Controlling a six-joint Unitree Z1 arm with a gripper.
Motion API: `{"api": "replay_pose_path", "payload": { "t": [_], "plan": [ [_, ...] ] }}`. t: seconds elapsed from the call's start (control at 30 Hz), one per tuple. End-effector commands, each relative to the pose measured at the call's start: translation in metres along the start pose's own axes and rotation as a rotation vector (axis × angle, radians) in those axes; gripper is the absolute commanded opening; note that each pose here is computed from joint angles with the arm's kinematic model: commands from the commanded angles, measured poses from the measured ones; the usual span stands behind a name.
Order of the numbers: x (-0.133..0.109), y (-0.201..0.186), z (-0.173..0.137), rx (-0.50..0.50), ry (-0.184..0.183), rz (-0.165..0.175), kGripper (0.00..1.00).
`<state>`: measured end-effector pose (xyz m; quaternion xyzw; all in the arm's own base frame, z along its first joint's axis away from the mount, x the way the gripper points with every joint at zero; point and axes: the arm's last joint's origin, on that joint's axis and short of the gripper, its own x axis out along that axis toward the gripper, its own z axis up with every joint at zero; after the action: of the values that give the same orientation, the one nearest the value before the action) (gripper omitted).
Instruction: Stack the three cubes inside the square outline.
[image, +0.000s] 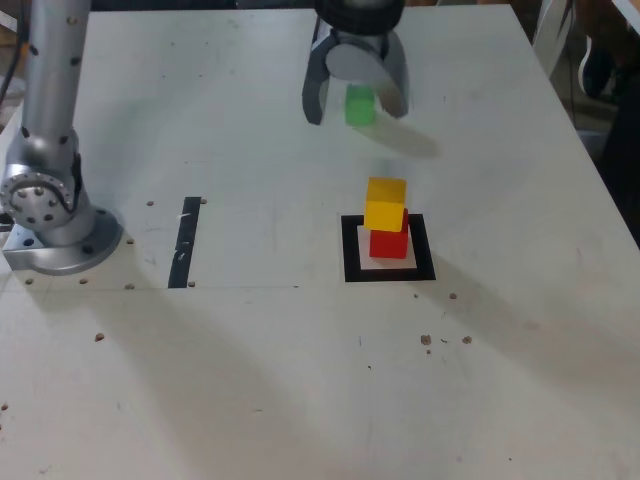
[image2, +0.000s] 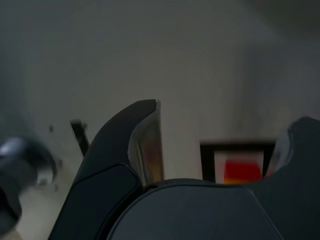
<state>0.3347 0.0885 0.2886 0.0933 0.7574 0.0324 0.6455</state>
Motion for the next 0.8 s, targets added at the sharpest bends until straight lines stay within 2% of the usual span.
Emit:
{"api": "replay_pose_path", "payload": {
  "t": [0.0,0.13,0.27,0.4,0.57,0.77],
  "plan": [
    [0.016,0.037,-0.010,-0.078,0.012,-0.015,0.99],
    [0.047,0.087,-0.014,-0.118,-0.004,-0.020,0.99],
    [0.064,0.114,-0.015,-0.138,-0.017,0.006,0.99],
    [0.075,0.121,-0.011,-0.142,-0.006,0.026,0.98],
    [0.085,0.121,-0.001,-0.122,0.017,0.016,0.93],
    [0.090,0.116,0.013,-0.077,0.023,0.010,0.82]
  ]
}}
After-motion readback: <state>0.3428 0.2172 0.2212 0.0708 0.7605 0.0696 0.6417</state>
